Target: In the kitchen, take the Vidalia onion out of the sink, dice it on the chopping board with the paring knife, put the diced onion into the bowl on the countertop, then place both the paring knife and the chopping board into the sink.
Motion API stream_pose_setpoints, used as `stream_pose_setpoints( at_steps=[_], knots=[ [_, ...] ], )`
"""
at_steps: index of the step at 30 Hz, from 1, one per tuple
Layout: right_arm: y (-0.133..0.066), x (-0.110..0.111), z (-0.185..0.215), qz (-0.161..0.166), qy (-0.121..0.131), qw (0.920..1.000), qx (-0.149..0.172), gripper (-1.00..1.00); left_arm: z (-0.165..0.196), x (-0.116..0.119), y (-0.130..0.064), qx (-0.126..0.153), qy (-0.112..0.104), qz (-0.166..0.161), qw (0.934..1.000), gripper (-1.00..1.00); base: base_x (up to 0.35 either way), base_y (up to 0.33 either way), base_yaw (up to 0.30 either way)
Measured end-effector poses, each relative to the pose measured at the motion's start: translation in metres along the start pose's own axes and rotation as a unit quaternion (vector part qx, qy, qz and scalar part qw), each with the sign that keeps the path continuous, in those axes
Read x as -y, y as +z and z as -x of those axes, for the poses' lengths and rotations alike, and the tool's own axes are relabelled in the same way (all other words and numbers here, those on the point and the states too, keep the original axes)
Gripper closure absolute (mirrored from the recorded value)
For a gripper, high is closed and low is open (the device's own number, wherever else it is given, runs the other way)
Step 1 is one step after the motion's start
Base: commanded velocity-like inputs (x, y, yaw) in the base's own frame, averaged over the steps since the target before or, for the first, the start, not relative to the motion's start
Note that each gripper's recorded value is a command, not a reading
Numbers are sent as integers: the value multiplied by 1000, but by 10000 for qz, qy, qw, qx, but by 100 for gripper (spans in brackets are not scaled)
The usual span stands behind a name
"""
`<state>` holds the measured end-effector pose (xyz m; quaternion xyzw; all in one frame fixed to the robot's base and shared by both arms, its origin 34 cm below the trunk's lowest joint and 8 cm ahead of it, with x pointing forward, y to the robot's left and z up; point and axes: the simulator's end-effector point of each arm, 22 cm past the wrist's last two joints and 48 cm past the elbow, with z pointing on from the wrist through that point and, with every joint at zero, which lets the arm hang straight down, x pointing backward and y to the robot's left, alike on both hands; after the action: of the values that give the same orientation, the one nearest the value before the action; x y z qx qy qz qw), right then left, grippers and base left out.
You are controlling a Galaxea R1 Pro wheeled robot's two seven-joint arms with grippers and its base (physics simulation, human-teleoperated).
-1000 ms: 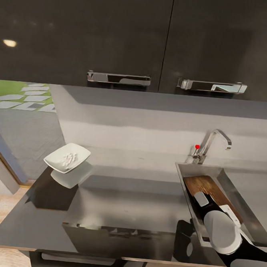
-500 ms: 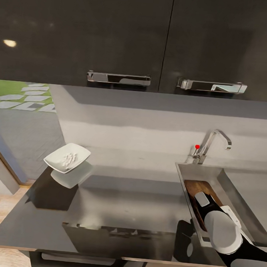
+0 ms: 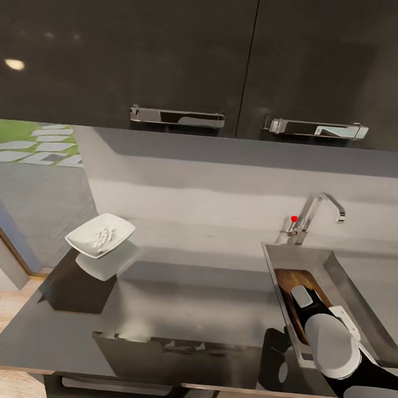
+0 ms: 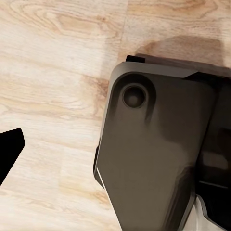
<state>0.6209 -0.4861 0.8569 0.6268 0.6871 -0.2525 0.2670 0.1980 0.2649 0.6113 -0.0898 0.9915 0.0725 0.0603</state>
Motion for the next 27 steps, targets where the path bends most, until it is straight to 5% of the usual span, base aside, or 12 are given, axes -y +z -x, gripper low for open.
stream_pose_setpoints(
  at_steps=[8, 12, 13, 14, 17, 19, 23, 27],
  knots=[
    [-3, -15, 39, 240, 68, 9991, 347, -100, 0, 1, 0, 7, -1, -11, 10000, -100, 0, 0, 0],
    [-26, -50, 80, 694, -401, 9937, 782, -100, 1, 0, 0, 24, -3, -9, 10000, -100, 0, 0, 0],
    [-55, -85, 111, 1168, -802, 9825, 1212, -100, 2, 0, 0, 43, -6, -13, 10000, -100, 0, 0, 0],
    [-65, -97, 119, 1355, -938, 9777, 1305, -100, 2, 0, 0, 50, -8, -13, 10000, -100, 0, 0, 0],
    [-83, -123, 123, 1858, -1338, 9653, 1258, -100, 3, 0, 0, 66, -9, -12, 10000, -100, 0, 0, 0],
    [-95, -145, 119, 2386, -1701, 9502, 1062, -100, 4, -1, 0, 82, -11, -17, 10000, -100, 0, 0, 0],
    [-101, -169, 142, 3323, -2131, 9148, 858, -100, 11, -3, 1, 220, -23, -9, 9998, -100, 0, 0, 0],
    [-107, -179, 184, 4162, -2516, 8679, 1009, -100, 16, -7, 1, 337, -33, 8, 9994, -100, 0, 0, 0]
  ],
)
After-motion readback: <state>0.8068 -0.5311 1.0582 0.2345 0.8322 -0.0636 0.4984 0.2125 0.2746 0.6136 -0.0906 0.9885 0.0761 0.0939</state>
